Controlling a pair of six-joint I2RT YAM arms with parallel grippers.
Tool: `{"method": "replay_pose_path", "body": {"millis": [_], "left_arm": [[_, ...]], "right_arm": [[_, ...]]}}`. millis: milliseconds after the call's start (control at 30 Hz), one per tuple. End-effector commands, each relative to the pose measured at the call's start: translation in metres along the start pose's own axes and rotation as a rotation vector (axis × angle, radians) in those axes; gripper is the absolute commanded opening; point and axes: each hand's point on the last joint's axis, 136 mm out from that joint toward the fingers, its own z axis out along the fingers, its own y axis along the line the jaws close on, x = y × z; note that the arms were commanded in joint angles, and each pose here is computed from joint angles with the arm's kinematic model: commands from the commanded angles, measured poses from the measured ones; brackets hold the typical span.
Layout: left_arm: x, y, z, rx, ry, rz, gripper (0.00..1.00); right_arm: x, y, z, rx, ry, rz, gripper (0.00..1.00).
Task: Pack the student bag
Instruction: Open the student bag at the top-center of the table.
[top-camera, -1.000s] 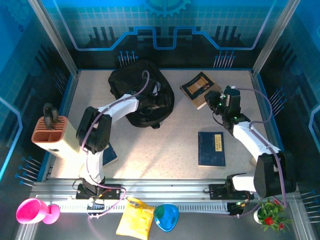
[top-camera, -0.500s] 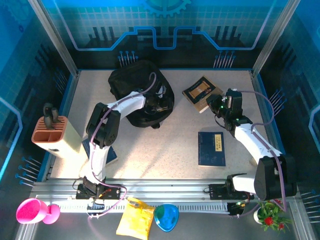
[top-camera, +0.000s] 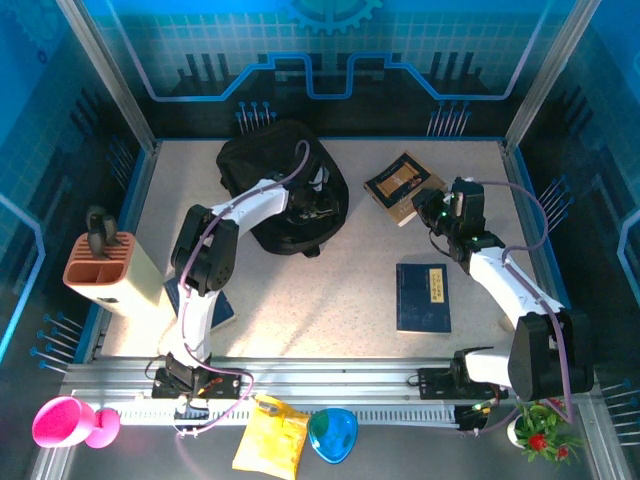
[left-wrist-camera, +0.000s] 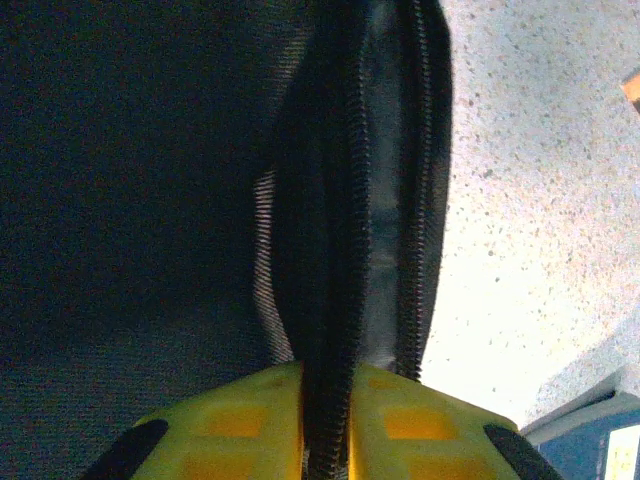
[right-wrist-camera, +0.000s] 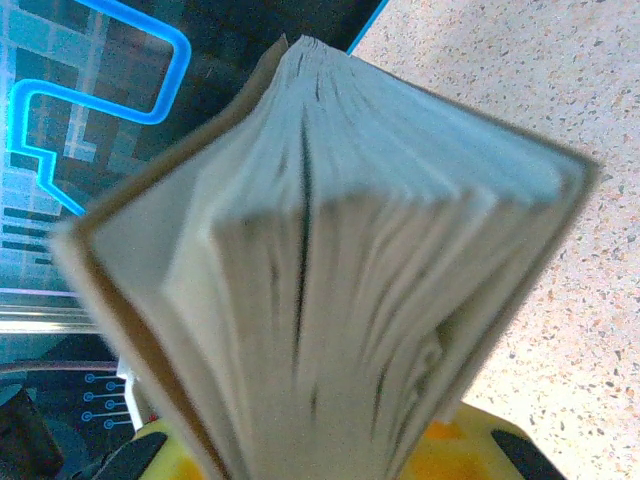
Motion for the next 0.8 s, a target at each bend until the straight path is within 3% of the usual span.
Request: {"method": "replay_pose_path", "body": {"millis": [0, 133, 300, 533, 767], "left_arm": [[-0.005, 0.002, 0.001, -0.010, 0.002, 0.013, 0.10], [-0.017, -0.011, -0.019, 0.011, -0.038, 0.066, 0.00], [-0.044, -0.037, -0.068, 0.062, -0.154, 0.137, 0.00], [-0.072, -0.073, -0.127, 0.138, -0.314, 0.219, 0.00], [-0.085, -0.099, -0.154, 0.235, -0.396, 0.243, 0.00]], "right_arm": [[-0.015, 0.019, -0.005, -0.065, -0.043, -0.020, 0.02], [-0.016, 0.023, -0.008, -0.072, -0.041, -0.040, 0.02], [-0.002, 0.038, -0.016, -0.123, -0.012, -0.130, 0.04], [0.050, 0.066, -0.020, -0.191, 0.074, -0.209, 0.04], [0.102, 0.066, 0.008, -0.168, 0.206, -0.104, 0.03]]}}
